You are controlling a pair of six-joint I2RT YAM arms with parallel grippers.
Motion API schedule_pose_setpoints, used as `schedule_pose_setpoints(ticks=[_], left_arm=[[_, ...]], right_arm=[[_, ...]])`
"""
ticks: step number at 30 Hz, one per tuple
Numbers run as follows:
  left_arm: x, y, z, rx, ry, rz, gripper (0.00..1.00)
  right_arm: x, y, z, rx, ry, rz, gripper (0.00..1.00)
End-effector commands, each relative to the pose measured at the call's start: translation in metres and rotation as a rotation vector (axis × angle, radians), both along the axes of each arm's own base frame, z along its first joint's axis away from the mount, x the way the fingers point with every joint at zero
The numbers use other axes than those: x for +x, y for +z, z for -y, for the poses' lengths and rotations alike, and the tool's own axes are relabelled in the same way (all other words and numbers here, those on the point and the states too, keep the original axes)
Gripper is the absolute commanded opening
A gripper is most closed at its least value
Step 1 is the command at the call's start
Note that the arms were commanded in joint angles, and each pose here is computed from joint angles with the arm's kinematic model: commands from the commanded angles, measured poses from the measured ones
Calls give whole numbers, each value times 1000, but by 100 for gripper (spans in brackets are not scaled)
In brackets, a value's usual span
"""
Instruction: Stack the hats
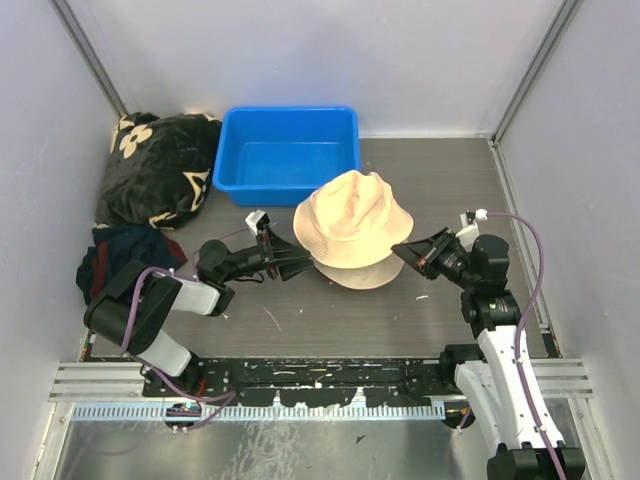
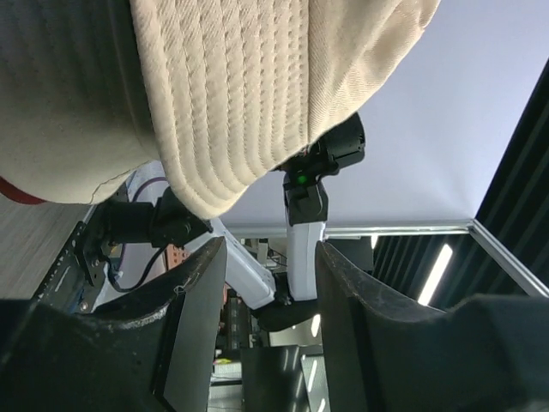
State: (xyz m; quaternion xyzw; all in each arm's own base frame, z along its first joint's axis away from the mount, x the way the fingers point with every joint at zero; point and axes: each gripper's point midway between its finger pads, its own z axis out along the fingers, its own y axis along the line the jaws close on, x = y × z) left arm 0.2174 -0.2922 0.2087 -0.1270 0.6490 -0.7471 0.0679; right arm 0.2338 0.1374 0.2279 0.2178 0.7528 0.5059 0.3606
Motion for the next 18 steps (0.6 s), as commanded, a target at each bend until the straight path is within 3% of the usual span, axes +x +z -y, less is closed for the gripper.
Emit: schedule_pose_setpoints(ticks=[1,12,18], left_arm=[[-4,5,-15,-11,47,70,52],[37,2,-62,22,178,71,52],[80,10,-74,7,209,90,53]], right_arm=[[-15,-29,1,-55,21,-71,1],[-13,-77,13,-178,21,-205,1],[-9,-70,14,-194,17,-182,1]])
